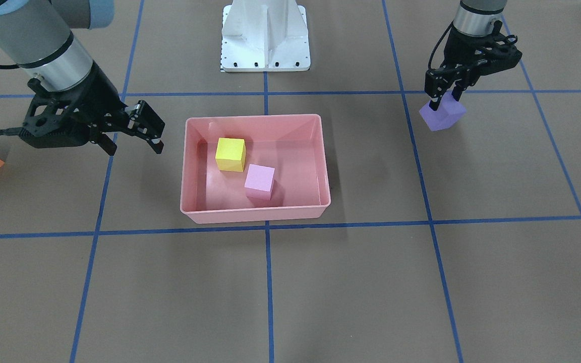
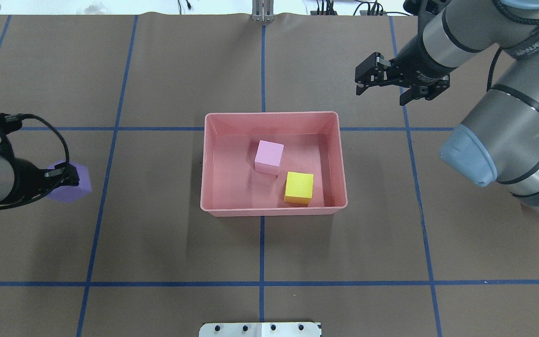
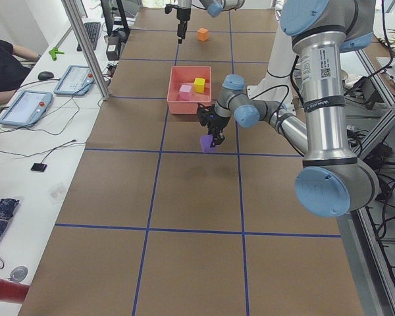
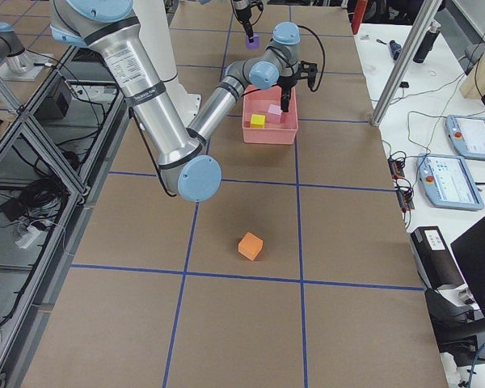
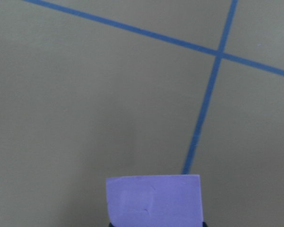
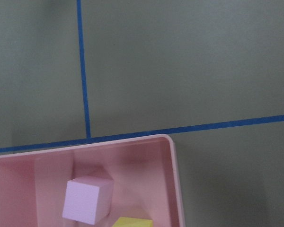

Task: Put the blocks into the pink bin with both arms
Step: 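Carry the purple cube into the bin while the right gripper nears the orange cube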

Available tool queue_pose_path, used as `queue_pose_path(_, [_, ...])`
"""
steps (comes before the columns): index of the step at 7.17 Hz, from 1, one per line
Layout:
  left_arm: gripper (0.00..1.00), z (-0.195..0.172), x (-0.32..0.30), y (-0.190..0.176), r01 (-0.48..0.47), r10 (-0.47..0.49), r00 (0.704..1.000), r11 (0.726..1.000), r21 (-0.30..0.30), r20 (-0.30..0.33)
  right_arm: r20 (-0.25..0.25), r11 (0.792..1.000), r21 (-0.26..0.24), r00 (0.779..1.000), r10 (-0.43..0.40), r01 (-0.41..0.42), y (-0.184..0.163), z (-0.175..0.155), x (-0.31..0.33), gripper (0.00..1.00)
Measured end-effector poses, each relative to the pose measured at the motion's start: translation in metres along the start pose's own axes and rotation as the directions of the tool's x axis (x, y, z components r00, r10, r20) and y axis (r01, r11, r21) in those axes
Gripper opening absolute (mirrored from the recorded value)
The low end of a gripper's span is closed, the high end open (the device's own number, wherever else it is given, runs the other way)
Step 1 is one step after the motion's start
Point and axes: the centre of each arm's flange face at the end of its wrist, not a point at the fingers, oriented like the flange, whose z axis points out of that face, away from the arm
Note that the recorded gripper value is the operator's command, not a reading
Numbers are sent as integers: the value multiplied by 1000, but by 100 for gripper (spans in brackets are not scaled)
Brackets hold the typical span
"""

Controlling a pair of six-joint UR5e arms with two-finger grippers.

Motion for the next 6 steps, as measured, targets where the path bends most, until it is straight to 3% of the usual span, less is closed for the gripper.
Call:
queue_pose_path(2, [0,-39,84,-7,35,-35,999,999,-9,-39,-59,993,-4,992,-115,115,-11,5,55,100])
queue_pose_path(3, [0,-53,120,-7,70,-70,996,997,-15,-59,-93,978,-17,974,-208,207,-17,6,89,100])
queue_pose_path(4, [0,-61,155,-8,98,-99,992,995,-21,-76,-124,946,-40,938,-324,322,-22,5,127,100])
queue_pose_path(6, [0,-56,215,5,101,-104,992,994,-49,-74,-153,859,-107,846,-511,500,-26,5,196,100])
